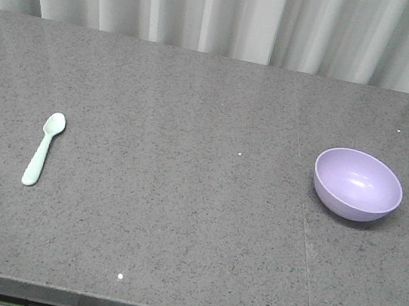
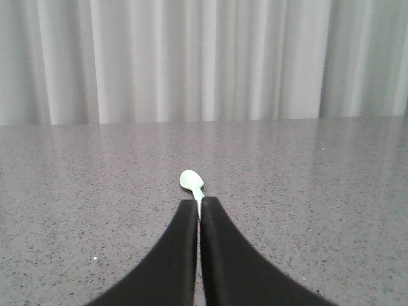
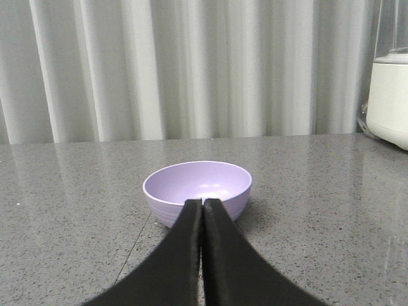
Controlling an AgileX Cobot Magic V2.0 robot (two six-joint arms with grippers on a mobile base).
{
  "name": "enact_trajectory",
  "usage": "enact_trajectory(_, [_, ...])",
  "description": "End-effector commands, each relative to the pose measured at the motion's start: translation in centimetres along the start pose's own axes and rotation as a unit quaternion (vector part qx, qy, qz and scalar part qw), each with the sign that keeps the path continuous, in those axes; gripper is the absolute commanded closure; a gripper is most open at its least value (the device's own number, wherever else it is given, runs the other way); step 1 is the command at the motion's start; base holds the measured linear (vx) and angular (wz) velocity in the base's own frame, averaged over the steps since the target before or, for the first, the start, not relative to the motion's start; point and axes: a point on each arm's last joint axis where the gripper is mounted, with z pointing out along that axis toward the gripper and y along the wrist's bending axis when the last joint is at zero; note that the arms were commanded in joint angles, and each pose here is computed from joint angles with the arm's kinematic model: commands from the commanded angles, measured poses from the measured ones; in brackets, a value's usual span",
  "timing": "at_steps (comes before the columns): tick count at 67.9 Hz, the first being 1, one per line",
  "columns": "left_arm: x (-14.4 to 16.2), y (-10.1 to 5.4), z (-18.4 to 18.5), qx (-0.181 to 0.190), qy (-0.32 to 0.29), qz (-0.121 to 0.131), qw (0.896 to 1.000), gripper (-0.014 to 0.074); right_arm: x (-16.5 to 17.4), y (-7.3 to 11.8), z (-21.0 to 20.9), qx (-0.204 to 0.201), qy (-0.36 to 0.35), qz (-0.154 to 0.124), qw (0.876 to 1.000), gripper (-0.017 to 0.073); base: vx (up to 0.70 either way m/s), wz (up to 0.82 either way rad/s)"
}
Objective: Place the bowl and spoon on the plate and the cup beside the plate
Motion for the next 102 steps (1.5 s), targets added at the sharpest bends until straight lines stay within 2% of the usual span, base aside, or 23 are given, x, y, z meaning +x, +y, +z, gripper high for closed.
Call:
enact_trajectory(1, [-1.3, -0.1, -0.2, 0.004, -0.051, -0.007, 0.999, 0.0600, -0.3, 0.0, 0.0, -0.002, -0.034, -0.005, 0.999, 0.0570, 0.04, -0.04])
enact_trajectory(81, [-1.4, -0.1, -0.2, 0.005, -0.056, -0.010, 0.998, 0.0600, -0.4, 0.1, 0.0, -0.003, -0.038, -0.008, 0.999, 0.0570, 0.01, -0.01])
enact_trajectory(87, [-2.1, -0.2, -0.3, 0.008, -0.081, -0.010, 0.997, 0.0600, -0.5, 0.1, 0.0, -0.003, -0.038, -0.020, 0.999, 0.0570, 0.00, 0.00])
enact_trajectory(94, [-3.0, -0.3, -0.5, 0.013, -0.116, -0.010, 0.993, 0.0600, -0.7, 0.1, 0.1, -0.002, -0.032, -0.022, 0.999, 0.0570, 0.00, 0.00])
enact_trajectory(102, [-5.1, -0.4, -0.8, 0.011, -0.119, -0.010, 0.993, 0.0600, -2.7, 0.2, 0.3, 0.001, -0.019, -0.019, 1.000, 0.0570, 0.00, 0.00])
